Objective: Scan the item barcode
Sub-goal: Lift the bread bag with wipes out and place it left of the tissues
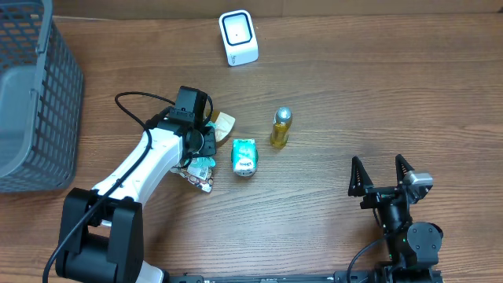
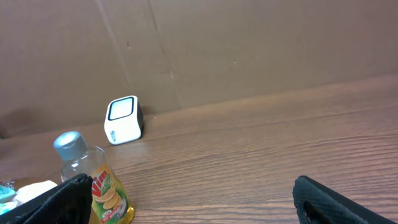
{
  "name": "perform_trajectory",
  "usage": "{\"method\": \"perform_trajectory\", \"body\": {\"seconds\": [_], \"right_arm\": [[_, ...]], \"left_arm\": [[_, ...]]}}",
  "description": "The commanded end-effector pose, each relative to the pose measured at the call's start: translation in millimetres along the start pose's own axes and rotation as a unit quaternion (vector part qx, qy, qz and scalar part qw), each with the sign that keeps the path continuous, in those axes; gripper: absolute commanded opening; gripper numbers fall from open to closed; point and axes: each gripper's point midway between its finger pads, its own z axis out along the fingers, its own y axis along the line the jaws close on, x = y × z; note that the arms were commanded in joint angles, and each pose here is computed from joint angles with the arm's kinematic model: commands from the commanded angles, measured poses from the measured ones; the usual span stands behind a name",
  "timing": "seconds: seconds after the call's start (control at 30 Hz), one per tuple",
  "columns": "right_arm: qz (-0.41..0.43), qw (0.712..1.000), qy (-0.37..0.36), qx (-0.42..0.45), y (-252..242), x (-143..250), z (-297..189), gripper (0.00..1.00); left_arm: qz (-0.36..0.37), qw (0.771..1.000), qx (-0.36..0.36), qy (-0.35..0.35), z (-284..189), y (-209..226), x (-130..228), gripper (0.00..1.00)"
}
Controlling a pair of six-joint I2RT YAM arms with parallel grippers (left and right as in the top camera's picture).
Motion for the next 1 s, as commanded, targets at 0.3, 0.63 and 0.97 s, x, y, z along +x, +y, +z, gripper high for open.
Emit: {"method": "perform_trajectory", "body": {"seconds": [0.3, 0.63, 0.97], "right_arm": [[-0.001, 1.0, -0.001, -0.005, 1.6, 2.3, 0.1, 1.0], [-0.001, 1.0, -0.001, -0.005, 1.5, 2.4, 0.1, 1.0], [-0.001, 1.0, -0.001, -0.005, 1.5, 2.4, 0.1, 1.0]], "left_arm": [[-0.02, 1.0, -0.001, -0.011, -2.1, -5.9, -1.5, 0.75], [-0.007, 1.0, 0.009, -0.007, -3.3, -8.2, -1.2, 0.66], [0.018, 0.999, 0.018, -0.032, -47.4, -17.1, -38.6, 1.0]]}}
